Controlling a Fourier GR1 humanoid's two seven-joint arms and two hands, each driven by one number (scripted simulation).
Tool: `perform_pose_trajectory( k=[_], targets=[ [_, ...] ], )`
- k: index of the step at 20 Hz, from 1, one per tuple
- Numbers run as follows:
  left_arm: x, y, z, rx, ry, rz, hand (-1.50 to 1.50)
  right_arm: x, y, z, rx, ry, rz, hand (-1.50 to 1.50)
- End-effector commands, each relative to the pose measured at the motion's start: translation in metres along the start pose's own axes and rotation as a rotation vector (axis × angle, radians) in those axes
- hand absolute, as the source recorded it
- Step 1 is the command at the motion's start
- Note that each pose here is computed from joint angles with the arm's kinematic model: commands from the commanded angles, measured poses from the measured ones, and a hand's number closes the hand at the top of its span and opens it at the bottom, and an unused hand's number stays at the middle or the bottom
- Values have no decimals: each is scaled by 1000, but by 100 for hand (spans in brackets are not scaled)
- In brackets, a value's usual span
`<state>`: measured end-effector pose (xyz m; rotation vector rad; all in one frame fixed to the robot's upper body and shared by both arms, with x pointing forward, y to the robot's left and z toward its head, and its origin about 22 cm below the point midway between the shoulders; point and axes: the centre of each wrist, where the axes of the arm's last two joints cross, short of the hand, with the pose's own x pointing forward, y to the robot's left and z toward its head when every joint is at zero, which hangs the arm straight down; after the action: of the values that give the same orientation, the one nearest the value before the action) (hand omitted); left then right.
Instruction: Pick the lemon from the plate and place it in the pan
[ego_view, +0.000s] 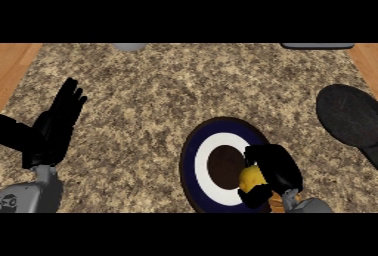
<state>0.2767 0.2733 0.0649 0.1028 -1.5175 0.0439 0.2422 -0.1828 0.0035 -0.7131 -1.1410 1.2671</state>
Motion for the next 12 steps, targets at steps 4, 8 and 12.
perform_pose_trajectory(
  k=[4, 8, 12],
  targets=[
    [-15, 3, 6, 11, 16, 11, 0, 2, -74, 32, -340, -3, 189, 150],
    [-10, 0, 10, 22, 6, 4, 0, 0, -102, 75, -523, -28, 237, 150],
    [-1, -2, -3, 4, 9, 2, 0, 15, -132, 104, -578, -13, 208, 150]
  ],
)
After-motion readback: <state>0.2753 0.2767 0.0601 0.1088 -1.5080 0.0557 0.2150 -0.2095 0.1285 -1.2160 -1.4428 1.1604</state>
